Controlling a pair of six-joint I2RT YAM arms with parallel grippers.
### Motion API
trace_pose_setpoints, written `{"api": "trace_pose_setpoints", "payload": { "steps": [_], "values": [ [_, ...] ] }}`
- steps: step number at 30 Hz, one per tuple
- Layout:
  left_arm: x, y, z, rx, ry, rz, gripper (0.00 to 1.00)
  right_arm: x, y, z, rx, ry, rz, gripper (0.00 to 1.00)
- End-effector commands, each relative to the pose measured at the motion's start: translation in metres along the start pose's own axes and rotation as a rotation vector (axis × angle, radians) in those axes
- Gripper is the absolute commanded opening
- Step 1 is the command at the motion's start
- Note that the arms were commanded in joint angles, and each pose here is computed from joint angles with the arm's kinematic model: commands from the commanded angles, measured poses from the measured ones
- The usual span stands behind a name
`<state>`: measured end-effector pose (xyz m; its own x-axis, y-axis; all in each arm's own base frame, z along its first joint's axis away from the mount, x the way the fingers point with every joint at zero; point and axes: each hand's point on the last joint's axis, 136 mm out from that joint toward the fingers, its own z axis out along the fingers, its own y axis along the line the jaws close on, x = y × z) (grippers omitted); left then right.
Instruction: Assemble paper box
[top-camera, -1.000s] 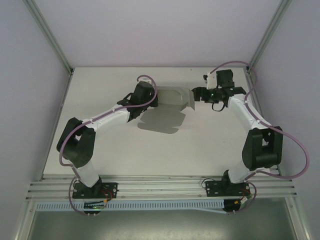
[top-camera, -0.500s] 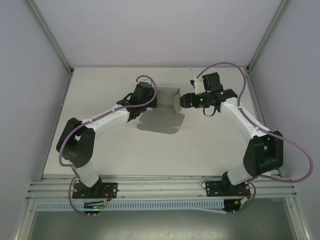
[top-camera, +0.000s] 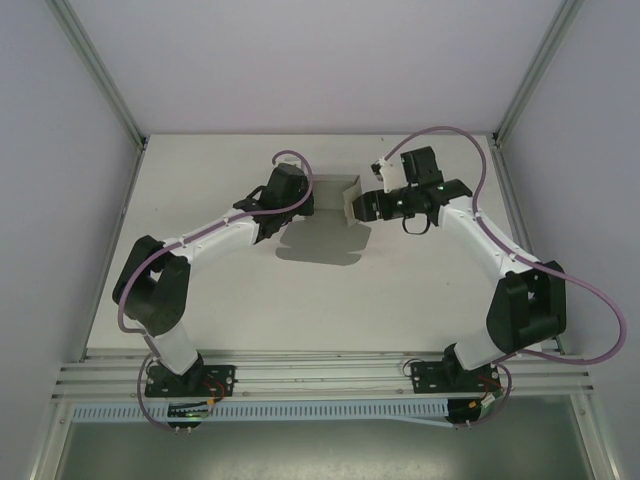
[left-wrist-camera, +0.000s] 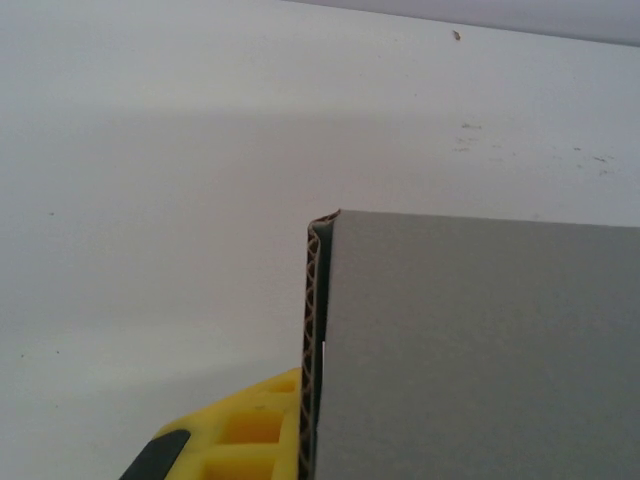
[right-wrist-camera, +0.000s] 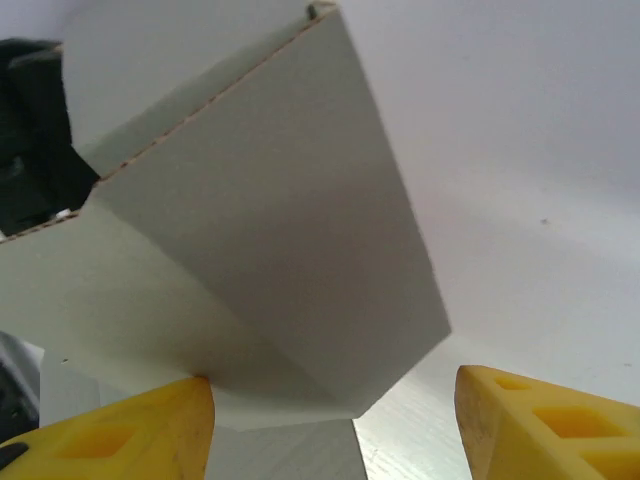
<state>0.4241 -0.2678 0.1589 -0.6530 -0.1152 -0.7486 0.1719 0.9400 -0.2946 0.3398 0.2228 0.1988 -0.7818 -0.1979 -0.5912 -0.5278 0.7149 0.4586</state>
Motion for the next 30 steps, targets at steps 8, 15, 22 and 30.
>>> {"api": "trace_pose_setpoints", "payload": {
  "steps": [8, 15, 22, 30],
  "values": [
    [-0.015, -0.022, -0.008, 0.105, -0.052, 0.029, 0.00, -0.028, -0.013, 0.005, 0.112, -0.041, -0.067, 0.60],
    [-0.018, -0.032, -0.009, 0.153, -0.062, 0.049, 0.00, -0.037, -0.015, 0.024, 0.141, -0.062, -0.144, 0.59],
    [-0.019, -0.034, -0.010, 0.166, -0.062, 0.058, 0.00, -0.051, -0.045, 0.032, 0.329, -0.096, -0.165, 0.58],
    [-0.022, -0.047, -0.013, 0.230, -0.063, 0.060, 0.00, -0.060, -0.028, 0.054, 0.244, -0.133, -0.259, 0.55]
  ]
}}
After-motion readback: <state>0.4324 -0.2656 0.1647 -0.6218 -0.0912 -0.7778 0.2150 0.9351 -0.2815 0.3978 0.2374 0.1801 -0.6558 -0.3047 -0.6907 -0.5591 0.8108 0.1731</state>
